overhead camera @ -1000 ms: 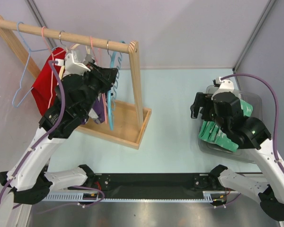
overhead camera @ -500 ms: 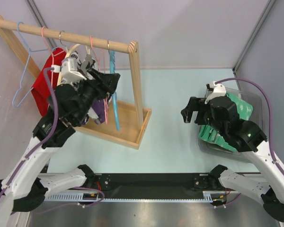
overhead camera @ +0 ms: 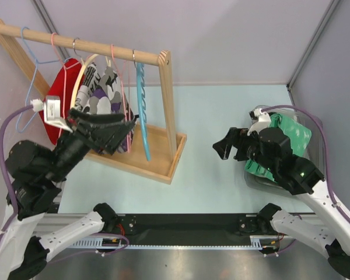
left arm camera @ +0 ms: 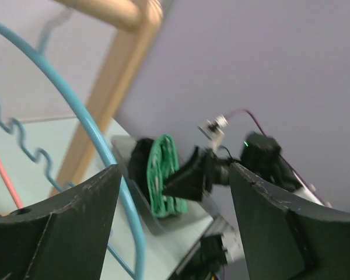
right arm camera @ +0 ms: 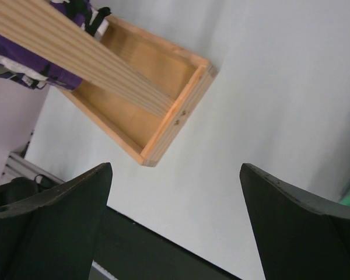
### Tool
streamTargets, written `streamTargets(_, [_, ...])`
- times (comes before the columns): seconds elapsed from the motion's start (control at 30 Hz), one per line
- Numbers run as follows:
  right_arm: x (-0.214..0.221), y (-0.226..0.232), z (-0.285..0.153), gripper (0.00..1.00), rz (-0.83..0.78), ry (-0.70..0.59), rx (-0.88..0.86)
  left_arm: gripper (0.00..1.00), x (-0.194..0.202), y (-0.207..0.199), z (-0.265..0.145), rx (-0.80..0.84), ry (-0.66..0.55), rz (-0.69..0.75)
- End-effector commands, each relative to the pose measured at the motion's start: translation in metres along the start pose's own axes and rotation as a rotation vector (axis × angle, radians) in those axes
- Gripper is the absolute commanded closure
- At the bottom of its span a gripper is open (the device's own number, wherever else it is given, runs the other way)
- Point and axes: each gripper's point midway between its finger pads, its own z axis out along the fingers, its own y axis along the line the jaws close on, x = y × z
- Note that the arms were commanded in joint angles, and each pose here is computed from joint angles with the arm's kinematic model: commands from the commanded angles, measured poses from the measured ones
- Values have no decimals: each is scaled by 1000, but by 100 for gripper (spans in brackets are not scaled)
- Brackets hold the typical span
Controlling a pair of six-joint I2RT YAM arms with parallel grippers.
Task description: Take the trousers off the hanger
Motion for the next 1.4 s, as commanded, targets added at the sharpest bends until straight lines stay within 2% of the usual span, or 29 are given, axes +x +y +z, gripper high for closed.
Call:
streamTargets(0.0, [9,27,5,1,68,-14,-175,20,37,-38,-32,308,104,41])
streamTargets(0.13, [29,44,14,0,113,-3,-316,20,72,-41,-67,450,151,34])
streamTargets(0.27, [49,47,23,0,164,4,-382,20,108,-41,-96,572,212,30])
streamTargets(0.4, [73,51,30,0,214,19,-471,17,124,-50,-131,718,225,49])
streamTargets(0.43, [82,50,34,0,223,9,-496,17,139,-44,-132,729,264,21])
streamTargets(0.5, [90,51,36,0,261,18,-528,17,145,-48,-141,797,250,13])
streamTargets(0.53, [88,55,35,0,270,-11,-565,17,151,-48,-146,823,274,-23])
streamTargets(0.6, [108,47,40,0,311,16,-570,19,170,-41,-144,850,293,-91])
streamTargets(0.63, [103,51,38,0,317,-22,-607,20,190,-30,-141,841,323,-132])
streamTargets(0.67, [119,42,43,0,330,-3,-594,20,188,-31,-142,875,283,-138])
streamTargets(0.73, [118,42,43,0,361,-32,-619,20,211,-16,-136,848,317,-234])
streamTargets(0.77, [123,39,44,0,375,-31,-617,20,209,-16,-137,879,274,-240])
streamTargets(0.8, [135,30,48,0,390,-21,-597,19,214,-13,-136,873,284,-295])
streamTargets(0.83, [135,30,47,0,416,-38,-610,19,234,2,-130,834,309,-342])
streamTargets(0.87, [139,26,48,0,432,-41,-605,18,229,1,-131,863,251,-352])
streamTargets(0.9, [151,15,52,0,456,-31,-572,18,235,7,-129,844,256,-413])
streamTargets(0.93, [153,13,51,0,476,-40,-572,17,258,25,-126,793,281,-467])
streamTargets(0.97, [155,10,51,0,505,-38,-566,16,255,27,-126,810,229,-484])
streamTargets(1.03, [172,-4,54,0,536,-24,-526,15,273,41,-131,779,243,-546])
streamTargets(1.2, [199,-26,57,0,561,16,-436,13,296,50,-123,722,298,-500])
streamTargets(1.37, [205,-34,60,0,540,22,-384,11,317,64,-117,653,346,-460])
